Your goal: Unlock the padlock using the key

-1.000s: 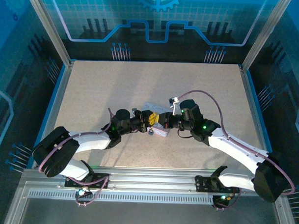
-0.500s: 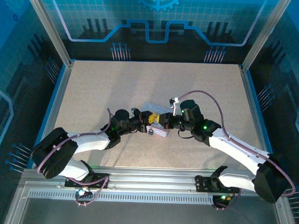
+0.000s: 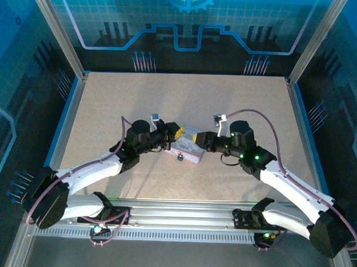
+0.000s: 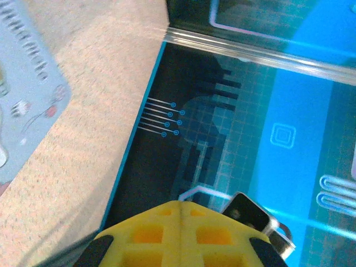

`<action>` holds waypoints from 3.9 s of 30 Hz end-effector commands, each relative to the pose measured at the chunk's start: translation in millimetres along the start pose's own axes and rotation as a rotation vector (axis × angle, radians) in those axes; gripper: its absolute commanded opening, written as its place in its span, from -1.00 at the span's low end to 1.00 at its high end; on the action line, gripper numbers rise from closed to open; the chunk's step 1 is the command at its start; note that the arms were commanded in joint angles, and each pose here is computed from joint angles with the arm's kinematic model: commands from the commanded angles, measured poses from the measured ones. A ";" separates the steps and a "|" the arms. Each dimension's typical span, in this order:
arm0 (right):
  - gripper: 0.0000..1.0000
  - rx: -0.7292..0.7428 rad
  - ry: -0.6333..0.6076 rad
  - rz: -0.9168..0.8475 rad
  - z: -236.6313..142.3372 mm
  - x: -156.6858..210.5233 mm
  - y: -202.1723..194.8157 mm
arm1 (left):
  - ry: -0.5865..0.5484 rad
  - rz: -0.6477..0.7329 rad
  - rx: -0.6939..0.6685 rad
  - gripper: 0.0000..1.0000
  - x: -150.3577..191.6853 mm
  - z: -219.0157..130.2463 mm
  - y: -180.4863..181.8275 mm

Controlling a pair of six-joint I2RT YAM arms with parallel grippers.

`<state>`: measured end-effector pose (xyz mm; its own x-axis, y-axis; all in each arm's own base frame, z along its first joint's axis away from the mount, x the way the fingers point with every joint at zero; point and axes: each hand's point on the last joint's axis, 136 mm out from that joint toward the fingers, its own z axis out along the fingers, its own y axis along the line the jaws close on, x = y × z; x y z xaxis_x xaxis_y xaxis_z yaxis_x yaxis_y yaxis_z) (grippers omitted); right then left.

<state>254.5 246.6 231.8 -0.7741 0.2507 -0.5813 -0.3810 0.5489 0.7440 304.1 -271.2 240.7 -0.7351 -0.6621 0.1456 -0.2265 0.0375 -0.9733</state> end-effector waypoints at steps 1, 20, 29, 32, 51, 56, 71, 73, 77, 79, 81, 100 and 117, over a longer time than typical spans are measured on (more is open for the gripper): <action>-0.25 -0.188 -0.089 0.046 -14.2 -20.0 23.9 | -0.021 0.306 -0.015 -1.00 -0.8 -9.9 -26.0; -0.09 -0.459 -0.114 0.018 -13.2 -44.9 93.9 | 0.050 0.719 0.259 -1.00 40.6 -22.9 -105.6; -0.17 -0.469 -0.079 0.008 -2.4 -41.9 101.5 | 0.051 0.711 0.246 -1.00 40.4 -22.2 -101.9; -0.24 -0.467 -0.070 0.007 0.1 -39.6 101.8 | 0.047 0.705 0.239 -1.00 39.2 -21.4 -100.0; -0.74 -0.427 -0.081 0.024 0.7 -36.0 92.3 | 0.015 0.694 0.226 -1.00 33.5 -24.3 -95.7; -0.88 -0.410 -0.095 0.036 -1.9 -37.9 87.3 | 0.003 0.693 0.223 -1.00 31.5 -25.9 -95.0; -0.99 -0.175 -0.004 -0.035 -2.9 -9.0 45.4 | -0.046 0.818 0.045 0.16 19.3 -51.4 -66.3; -0.99 -0.120 0.029 -0.056 -1.1 -1.9 35.1 | -0.053 0.843 -0.001 0.30 15.6 -56.2 -55.6; -0.99 -0.026 0.097 -0.084 4.7 11.3 15.0 | -0.031 0.878 -0.096 0.47 11.9 -59.3 -29.5; -0.98 0.018 0.129 -0.091 8.9 16.2 4.9 | -0.014 0.883 -0.142 0.54 9.9 -58.5 -13.8; -0.98 0.053 0.167 -0.100 14.1 21.2 -4.1 | 0.001 0.891 -0.183 0.56 7.7 -57.7 1.7; -0.94 0.170 0.312 -0.005 74.2 36.1 -74.5 | 0.192 0.933 -0.434 0.57 2.2 -27.5 112.9; -0.93 0.282 0.399 0.059 69.6 70.4 -122.7 | 0.270 0.987 -0.473 0.53 5.8 -4.5 162.4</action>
<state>289.2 259.6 91.6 -0.9320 0.0106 -0.3623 -0.2382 0.7353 0.6344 261.8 -260.4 89.1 -0.8414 -0.0351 -0.5392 0.3100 0.7860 -0.5349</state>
